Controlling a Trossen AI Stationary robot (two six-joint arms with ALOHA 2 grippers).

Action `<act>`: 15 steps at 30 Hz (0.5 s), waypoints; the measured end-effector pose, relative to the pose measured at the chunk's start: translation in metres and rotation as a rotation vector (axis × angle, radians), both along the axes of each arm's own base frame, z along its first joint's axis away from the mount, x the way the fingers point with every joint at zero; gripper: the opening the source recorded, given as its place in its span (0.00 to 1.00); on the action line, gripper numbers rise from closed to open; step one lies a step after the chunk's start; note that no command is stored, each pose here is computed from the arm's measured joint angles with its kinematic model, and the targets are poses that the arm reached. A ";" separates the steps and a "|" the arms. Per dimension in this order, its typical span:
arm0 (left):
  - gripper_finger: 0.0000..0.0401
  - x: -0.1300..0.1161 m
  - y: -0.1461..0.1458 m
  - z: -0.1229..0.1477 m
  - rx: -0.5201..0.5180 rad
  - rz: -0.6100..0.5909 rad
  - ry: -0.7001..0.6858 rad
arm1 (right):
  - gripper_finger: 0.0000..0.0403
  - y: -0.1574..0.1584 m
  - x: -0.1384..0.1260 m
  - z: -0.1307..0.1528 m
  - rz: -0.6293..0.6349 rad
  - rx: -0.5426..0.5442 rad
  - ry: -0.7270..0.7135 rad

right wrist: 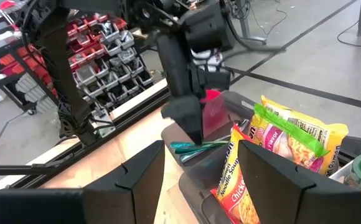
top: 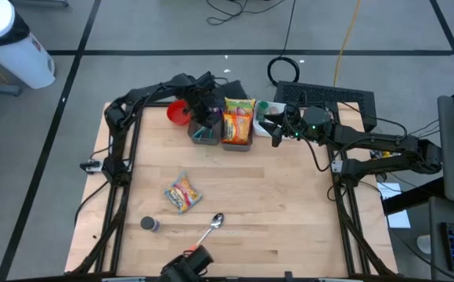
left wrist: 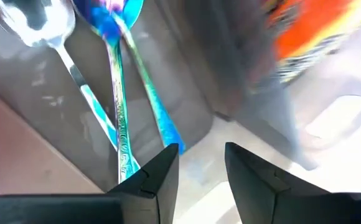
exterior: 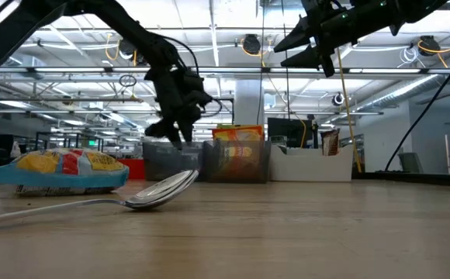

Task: Pick & Place Food Item
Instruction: Put the blue noodle pack into the right black bin

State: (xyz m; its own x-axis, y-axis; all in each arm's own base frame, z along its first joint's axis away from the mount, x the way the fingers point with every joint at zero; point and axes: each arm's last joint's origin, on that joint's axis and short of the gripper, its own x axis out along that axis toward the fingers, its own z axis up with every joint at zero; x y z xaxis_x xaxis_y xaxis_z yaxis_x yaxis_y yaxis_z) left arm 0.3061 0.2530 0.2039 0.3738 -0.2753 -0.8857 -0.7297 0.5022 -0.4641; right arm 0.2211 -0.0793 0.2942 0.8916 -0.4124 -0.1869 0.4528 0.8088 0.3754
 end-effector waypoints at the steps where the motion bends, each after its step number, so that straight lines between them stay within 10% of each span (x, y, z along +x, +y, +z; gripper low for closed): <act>1: 0.34 -0.002 0.000 0.006 0.009 -0.001 -0.015 | 0.49 0.000 0.000 0.000 0.000 0.000 0.000; 15: 0.33 -0.057 -0.066 0.159 0.415 -0.175 -0.359 | 0.49 0.000 0.000 0.000 -0.001 -0.004 0.001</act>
State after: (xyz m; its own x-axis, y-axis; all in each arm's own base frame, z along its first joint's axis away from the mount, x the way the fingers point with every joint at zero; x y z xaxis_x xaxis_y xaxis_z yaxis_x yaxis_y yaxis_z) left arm 0.2490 0.1866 0.3631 0.6514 -0.0171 -0.7585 -0.4519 0.7943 -0.4060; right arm 0.2211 -0.0794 0.2943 0.8910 -0.4142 -0.1861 0.4541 0.8096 0.3721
